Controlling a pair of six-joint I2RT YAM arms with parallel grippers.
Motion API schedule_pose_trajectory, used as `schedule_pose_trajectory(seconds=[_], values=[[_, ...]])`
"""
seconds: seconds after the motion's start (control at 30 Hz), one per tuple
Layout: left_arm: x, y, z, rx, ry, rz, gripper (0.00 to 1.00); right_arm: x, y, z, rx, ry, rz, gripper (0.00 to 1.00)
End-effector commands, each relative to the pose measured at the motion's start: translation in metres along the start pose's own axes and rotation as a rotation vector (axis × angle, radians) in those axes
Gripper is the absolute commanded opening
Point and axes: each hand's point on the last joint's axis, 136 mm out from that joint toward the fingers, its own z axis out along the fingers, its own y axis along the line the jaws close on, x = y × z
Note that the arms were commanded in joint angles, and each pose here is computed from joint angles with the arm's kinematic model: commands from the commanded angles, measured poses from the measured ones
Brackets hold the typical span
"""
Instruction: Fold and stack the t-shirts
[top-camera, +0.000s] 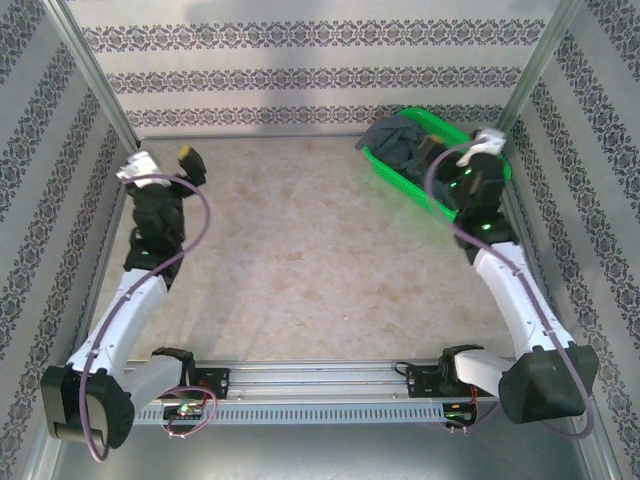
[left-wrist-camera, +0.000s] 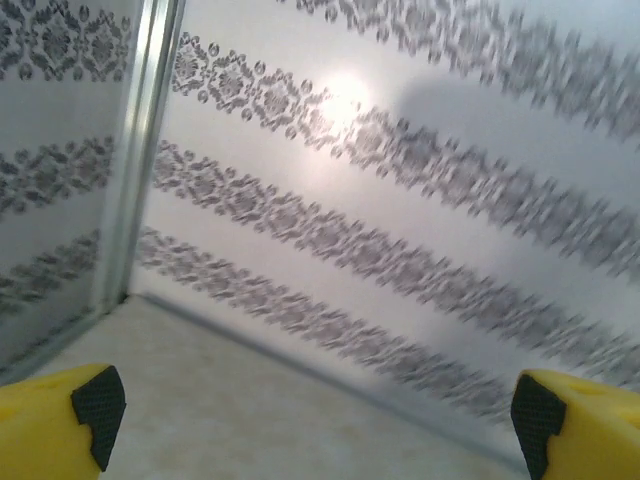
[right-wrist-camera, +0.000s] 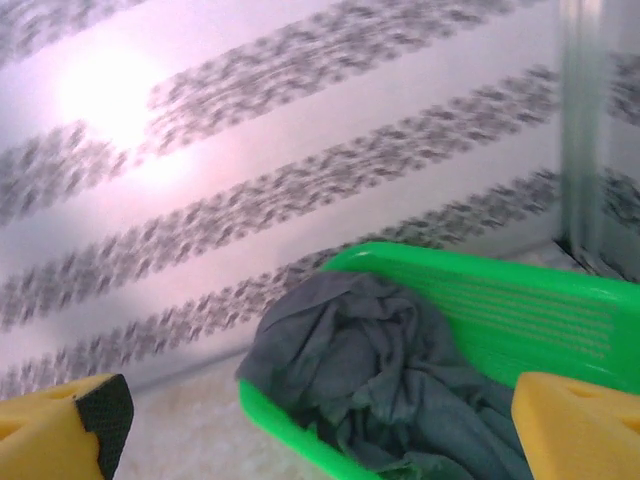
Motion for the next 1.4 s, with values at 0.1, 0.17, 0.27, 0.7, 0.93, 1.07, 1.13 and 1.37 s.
schedule_pose_trajectory(seconds=[0.1, 0.17, 0.27, 0.7, 0.93, 1.07, 1.13, 1.37], values=[[0.112, -0.041, 0.030, 0.036, 0.634, -0.084, 1.00, 0.086, -0.049, 0.046, 0.316, 0.508, 0.106, 0.90], [0.130, -0.070, 0.028, 0.083, 0.718, -0.032, 1.00, 0.096, -0.052, 0.069, 0.333, 0.576, 0.096, 0.90], [0.152, -0.109, 0.016, 0.171, 0.770, -0.029, 0.99, 0.121, -0.060, 0.106, 0.349, 0.671, 0.111, 0.88], [0.178, -0.163, -0.037, 0.306, 0.853, -0.148, 0.84, 0.235, -0.112, 0.198, 0.453, 0.958, 0.187, 0.64], [0.169, -0.150, -0.047, 0.282, 0.823, -0.150, 0.83, 0.181, -0.094, 0.209, 0.381, 0.817, 0.176, 0.00], [0.167, -0.141, -0.050, 0.257, 0.811, -0.141, 0.81, 0.060, -0.043, 0.190, 0.253, 0.521, 0.121, 0.00], [0.168, -0.136, -0.050, 0.238, 0.803, -0.125, 0.81, 0.002, -0.011, 0.171, 0.166, 0.391, 0.116, 0.00], [0.162, -0.101, -0.040, 0.080, 0.757, -0.076, 0.80, -0.128, 0.123, 0.077, -0.170, 0.116, 0.067, 0.00]])
